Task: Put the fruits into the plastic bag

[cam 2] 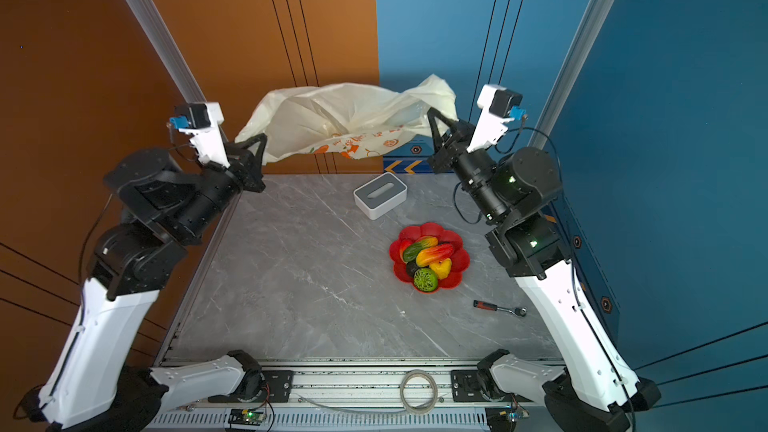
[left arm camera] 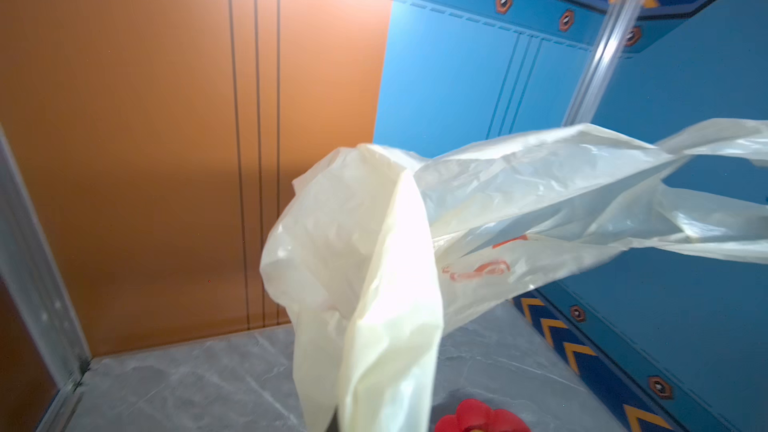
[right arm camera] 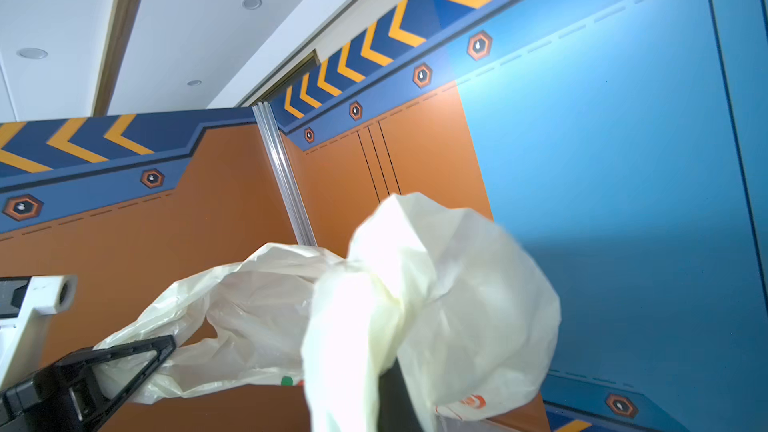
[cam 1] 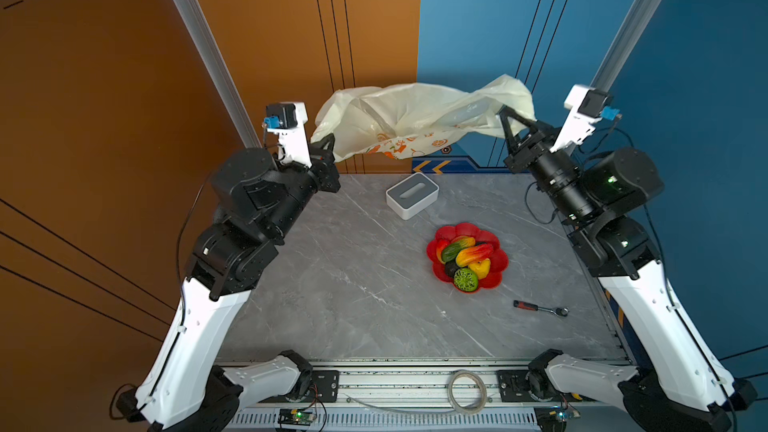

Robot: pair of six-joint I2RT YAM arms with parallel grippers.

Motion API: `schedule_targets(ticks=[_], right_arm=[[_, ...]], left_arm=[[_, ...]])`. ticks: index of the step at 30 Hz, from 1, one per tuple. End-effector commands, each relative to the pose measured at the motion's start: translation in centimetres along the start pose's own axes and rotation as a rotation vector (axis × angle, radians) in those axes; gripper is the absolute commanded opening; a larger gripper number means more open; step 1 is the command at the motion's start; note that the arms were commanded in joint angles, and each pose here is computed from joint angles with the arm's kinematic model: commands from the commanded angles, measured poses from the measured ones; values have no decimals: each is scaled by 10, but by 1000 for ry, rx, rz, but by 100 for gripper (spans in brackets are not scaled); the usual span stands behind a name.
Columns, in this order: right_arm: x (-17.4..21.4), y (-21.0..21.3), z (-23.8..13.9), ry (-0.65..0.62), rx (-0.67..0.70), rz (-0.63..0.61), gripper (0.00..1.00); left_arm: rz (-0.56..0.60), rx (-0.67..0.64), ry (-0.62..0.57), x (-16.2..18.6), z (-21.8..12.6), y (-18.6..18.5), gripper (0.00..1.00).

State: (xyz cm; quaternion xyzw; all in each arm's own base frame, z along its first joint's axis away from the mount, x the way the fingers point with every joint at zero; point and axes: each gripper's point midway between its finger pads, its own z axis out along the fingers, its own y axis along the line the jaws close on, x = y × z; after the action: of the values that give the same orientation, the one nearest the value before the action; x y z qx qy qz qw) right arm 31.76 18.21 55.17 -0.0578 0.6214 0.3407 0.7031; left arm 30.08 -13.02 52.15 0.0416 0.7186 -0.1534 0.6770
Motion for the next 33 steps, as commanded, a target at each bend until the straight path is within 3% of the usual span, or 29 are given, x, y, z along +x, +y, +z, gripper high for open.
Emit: schedule_targets(ticks=[1, 3, 6, 9, 13, 20, 25, 29, 33], right_arm=[[201, -55, -9, 505, 154, 88, 0], [252, -49, -43, 671, 161, 102, 0], [261, -22, -76, 757, 99, 93, 0], [219, 21, -96, 726, -14, 84, 0], [157, 48, -104, 599, -92, 137, 0], [133, 48, -94, 534, -68, 172, 0], [152, 1, -51, 574, 97, 235, 0], [170, -51, 15, 572, 207, 351, 0], [163, -90, 89, 535, 289, 347, 0]], left_arm=[[25, -94, 264, 136, 25, 21, 0], [7, -118, 341, 182, 2, 30, 0], [-93, -117, 372, 201, -35, 37, 0], [-170, -59, 316, 169, -67, 31, 0], [-167, 8, 309, 126, -83, 16, 0], [-148, 15, 354, 95, -78, -1, 0], [-90, -122, 475, 99, -38, 12, 0], [-212, -171, 671, 139, 40, 36, 0], [-263, -233, 731, 150, 125, 63, 0]])
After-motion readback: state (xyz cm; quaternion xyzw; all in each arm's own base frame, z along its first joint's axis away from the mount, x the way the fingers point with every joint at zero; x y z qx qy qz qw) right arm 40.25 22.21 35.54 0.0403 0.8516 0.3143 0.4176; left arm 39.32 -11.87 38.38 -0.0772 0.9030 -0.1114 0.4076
